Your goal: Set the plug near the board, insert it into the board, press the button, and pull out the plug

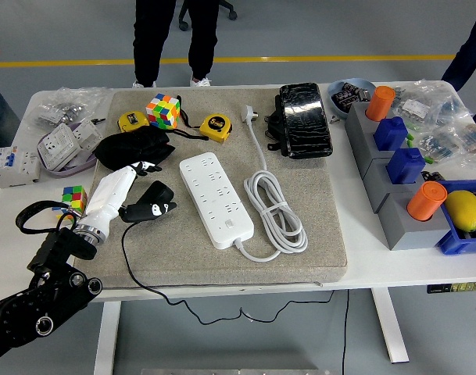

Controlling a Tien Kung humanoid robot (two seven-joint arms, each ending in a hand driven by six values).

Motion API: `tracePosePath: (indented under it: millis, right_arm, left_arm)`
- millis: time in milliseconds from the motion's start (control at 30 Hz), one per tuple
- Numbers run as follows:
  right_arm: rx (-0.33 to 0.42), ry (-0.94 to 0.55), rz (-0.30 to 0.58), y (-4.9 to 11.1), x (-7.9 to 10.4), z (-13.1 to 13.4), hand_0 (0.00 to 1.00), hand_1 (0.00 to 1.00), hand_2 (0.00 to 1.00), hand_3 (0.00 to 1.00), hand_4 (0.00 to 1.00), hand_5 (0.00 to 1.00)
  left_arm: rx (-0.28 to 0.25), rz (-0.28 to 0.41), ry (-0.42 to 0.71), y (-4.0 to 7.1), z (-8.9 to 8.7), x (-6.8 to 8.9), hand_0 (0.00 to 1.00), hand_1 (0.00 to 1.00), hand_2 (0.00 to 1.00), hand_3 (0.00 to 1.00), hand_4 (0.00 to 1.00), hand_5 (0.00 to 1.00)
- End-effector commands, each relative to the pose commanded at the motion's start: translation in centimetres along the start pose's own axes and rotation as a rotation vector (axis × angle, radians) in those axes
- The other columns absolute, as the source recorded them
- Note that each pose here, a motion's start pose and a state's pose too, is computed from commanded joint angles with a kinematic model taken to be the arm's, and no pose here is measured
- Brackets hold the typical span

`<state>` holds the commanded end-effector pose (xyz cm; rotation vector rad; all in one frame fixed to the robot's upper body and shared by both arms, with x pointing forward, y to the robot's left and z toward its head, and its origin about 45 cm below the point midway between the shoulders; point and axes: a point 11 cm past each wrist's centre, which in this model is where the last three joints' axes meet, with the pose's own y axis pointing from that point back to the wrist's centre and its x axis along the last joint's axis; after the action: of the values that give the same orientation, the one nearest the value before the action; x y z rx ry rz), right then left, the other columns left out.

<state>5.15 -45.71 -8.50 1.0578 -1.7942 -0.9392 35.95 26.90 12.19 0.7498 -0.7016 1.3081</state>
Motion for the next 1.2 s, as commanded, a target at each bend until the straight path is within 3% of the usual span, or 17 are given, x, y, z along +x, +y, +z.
tracePosePath:
  millis: [133,167,333,367,500,533,567,667,867,1200]
  right_arm:
    - [0.0,-0.002,0.0,0.0,0.0,0.0,0.568,0.634,0.6,0.536,0.909,0.457]
    - [-0.001,-0.003,0.001,0.0,0.0,0.0,0.568,0.634,0.6,0.536,0.91,0.458]
    - [-0.002,-0.006,0.002,-0.1,-0.1,0.0,0.568,0.634,0.6,0.536,0.91,0.458]
    - [-0.004,-0.005,0.001,-0.1,-0.1,0.0,0.568,0.634,0.6,0.536,0.91,0.459]
    - [-0.008,-0.008,0.002,-0.1,-0.2,0.0,0.568,0.634,0.6,0.536,0.91,0.459]
    - [-0.009,-0.008,0.002,-0.1,-0.2,0.0,0.568,0.634,0.6,0.536,0.91,0.459]
    - [-0.009,-0.008,0.002,-0.1,-0.2,0.0,0.568,0.634,0.601,0.536,0.91,0.46]
    - [-0.011,-0.013,0.0,-0.2,-0.4,-0.2,0.568,0.634,0.601,0.536,0.91,0.46]
    - [-0.013,-0.017,0.0,-0.2,-0.4,-0.1,0.568,0.634,0.603,0.536,0.911,0.46]
    - [-0.016,-0.022,-0.001,-0.3,-0.6,-0.3,0.568,0.635,0.603,0.537,0.911,0.461]
  left_arm:
    - [-0.015,0.039,0.055,0.1,0.4,0.7,0.778,0.825,0.86,0.784,0.998,0.488]
    - [-0.022,0.057,0.086,0.2,0.5,0.9,0.771,0.811,0.838,0.77,0.998,0.532]
    - [-0.047,0.148,0.268,0.7,0.4,2.1,0.771,0.811,0.838,0.77,0.998,0.532]
    - [-0.053,0.168,0.31,0.8,0.3,2.4,0.732,0.752,0.76,0.733,0.998,0.518]
    - [-0.046,0.235,0.453,1.2,-0.6,3.4,0.732,0.752,0.76,0.733,0.998,0.518]
    - [-0.04,0.246,0.487,1.2,-0.8,3.6,0.732,0.752,0.76,0.733,0.998,0.518]
    - [-0.028,0.254,0.522,1.3,-1.1,3.7,0.52,0.603,0.579,0.657,0.943,0.488]
    - [0.008,0.267,0.654,1.5,-2.1,3.9,0.52,0.603,0.579,0.657,0.943,0.488]
    - [0.098,0.357,0.86,1.8,-3.9,4.7,0.484,0.575,0.555,0.638,0.917,0.528]
    - [0.155,0.438,0.997,2.1,-5.6,5.8,0.463,0.553,0.55,0.627,0.887,0.534]
